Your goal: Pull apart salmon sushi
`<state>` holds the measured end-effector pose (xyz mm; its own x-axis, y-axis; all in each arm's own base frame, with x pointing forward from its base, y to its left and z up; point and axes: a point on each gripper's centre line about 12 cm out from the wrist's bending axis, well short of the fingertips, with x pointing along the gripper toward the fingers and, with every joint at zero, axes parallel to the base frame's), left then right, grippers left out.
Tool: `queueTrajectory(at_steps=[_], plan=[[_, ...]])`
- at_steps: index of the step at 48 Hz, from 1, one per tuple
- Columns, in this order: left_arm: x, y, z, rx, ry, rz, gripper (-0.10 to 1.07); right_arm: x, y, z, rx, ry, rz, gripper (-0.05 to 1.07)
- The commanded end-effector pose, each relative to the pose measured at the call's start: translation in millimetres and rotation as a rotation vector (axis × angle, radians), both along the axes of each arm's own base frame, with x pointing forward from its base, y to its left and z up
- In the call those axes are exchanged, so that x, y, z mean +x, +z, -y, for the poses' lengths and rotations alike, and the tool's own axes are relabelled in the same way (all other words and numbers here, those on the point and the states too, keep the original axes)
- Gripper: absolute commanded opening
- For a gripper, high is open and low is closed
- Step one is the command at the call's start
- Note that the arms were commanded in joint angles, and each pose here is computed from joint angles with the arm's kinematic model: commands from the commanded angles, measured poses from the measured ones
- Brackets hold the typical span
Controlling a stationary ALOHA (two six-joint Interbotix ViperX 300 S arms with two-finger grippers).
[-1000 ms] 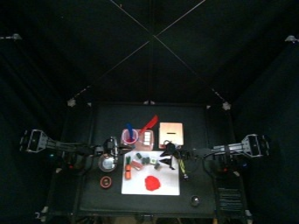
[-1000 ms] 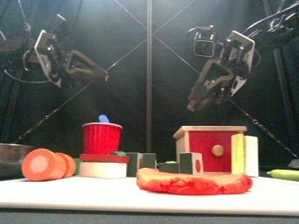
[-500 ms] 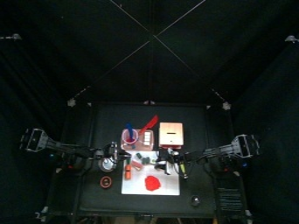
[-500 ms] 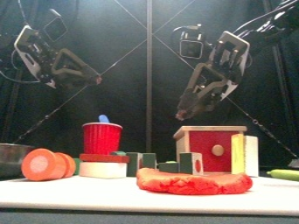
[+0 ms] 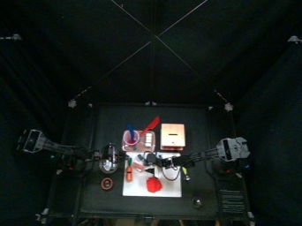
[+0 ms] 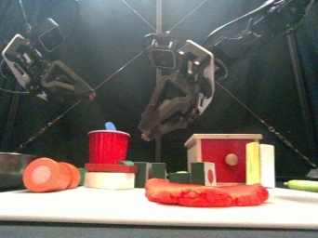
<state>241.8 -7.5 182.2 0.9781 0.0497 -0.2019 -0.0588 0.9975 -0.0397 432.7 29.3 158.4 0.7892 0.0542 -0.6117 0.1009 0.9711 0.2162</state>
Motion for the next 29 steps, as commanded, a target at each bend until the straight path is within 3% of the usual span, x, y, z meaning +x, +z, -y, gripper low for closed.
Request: queueTrajectory(at_steps=[1,14,21,29], plan=[[-5,8.0,-1.7,-0.004,0.005,0.036,0.58,39,54.1,-2,0.008,-0.004,0.150,0.79],[-21,20.7,-6.8,-0.037,0.028,0.086,0.58,66,49.9,0,-0.033,-0.008,0.109,0.90],[-22,19.1,-7.6,-0.040,0.028,0.062,0.58,73,52.5,2,-0.057,-0.018,0.081,0.91],[-23,13.1,-8.5,-0.041,0.028,0.015,0.58,80,43.4,4,-0.068,-0.033,0.032,0.91]])
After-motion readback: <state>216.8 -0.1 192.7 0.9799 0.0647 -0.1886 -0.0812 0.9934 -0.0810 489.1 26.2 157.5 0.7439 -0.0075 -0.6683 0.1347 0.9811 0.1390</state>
